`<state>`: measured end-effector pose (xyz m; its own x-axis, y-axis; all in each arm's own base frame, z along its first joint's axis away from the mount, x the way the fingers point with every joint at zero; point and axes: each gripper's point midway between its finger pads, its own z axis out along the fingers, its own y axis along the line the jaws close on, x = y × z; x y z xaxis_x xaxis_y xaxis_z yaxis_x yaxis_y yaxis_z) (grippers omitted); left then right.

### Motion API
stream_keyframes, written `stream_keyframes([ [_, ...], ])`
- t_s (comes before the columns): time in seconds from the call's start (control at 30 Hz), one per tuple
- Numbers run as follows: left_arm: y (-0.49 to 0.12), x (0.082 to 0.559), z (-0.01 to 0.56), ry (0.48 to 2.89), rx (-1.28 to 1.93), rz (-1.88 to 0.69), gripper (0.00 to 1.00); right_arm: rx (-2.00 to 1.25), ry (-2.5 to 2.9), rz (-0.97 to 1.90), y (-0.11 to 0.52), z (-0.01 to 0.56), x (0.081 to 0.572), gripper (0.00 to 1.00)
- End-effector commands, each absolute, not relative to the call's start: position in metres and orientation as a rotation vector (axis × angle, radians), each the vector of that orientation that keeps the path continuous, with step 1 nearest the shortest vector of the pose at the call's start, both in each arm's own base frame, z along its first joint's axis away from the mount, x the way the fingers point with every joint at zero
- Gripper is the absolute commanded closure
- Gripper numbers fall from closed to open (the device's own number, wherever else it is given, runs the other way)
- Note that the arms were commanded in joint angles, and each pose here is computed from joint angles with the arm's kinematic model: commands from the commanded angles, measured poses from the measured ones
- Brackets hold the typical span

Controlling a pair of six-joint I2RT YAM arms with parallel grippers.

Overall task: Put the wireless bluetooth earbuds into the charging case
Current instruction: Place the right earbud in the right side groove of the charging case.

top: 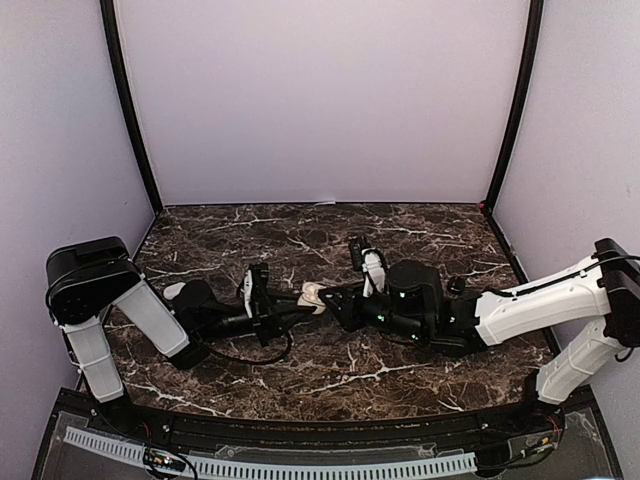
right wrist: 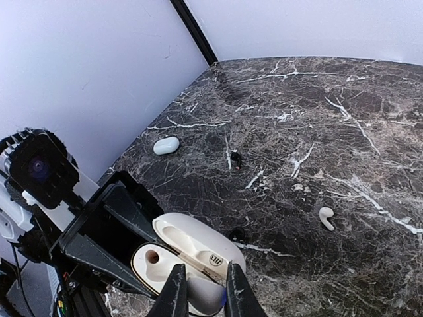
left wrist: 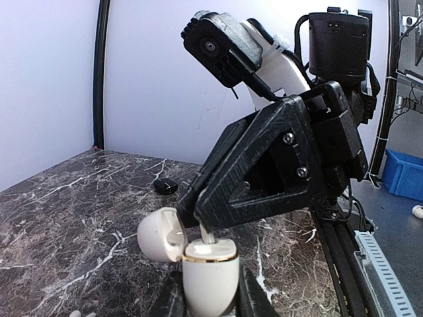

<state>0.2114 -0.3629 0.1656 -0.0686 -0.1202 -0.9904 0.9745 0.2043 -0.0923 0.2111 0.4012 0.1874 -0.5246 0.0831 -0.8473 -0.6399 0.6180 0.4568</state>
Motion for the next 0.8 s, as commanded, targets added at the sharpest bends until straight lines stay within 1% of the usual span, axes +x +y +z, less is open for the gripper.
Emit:
stream_keyframes([
  [0.0,-0.359,0.203,0.220,1.022,0.880,-1.180,1.00,-0.458,1.904,0.959,0.408,0.193,0.212,0.85],
  [0.23,-0.359,0.203,0.216,1.032,0.884,-1.176,1.00,-0.475,1.936,0.913,0.409,0.194,0.214,0.75],
  [0.5,-0.360,0.203,0.216,1.035,0.880,-1.179,1.00,-0.481,1.968,0.887,0.410,0.193,0.215,0.74],
  [0.57,-0.360,0.203,0.217,1.033,0.880,-1.181,1.00,-0.474,1.964,0.886,0.409,0.194,0.216,0.70],
  [0.77,-0.359,0.202,0.217,1.034,0.881,-1.183,1.00,-0.493,1.911,0.903,0.407,0.209,0.214,0.64],
])
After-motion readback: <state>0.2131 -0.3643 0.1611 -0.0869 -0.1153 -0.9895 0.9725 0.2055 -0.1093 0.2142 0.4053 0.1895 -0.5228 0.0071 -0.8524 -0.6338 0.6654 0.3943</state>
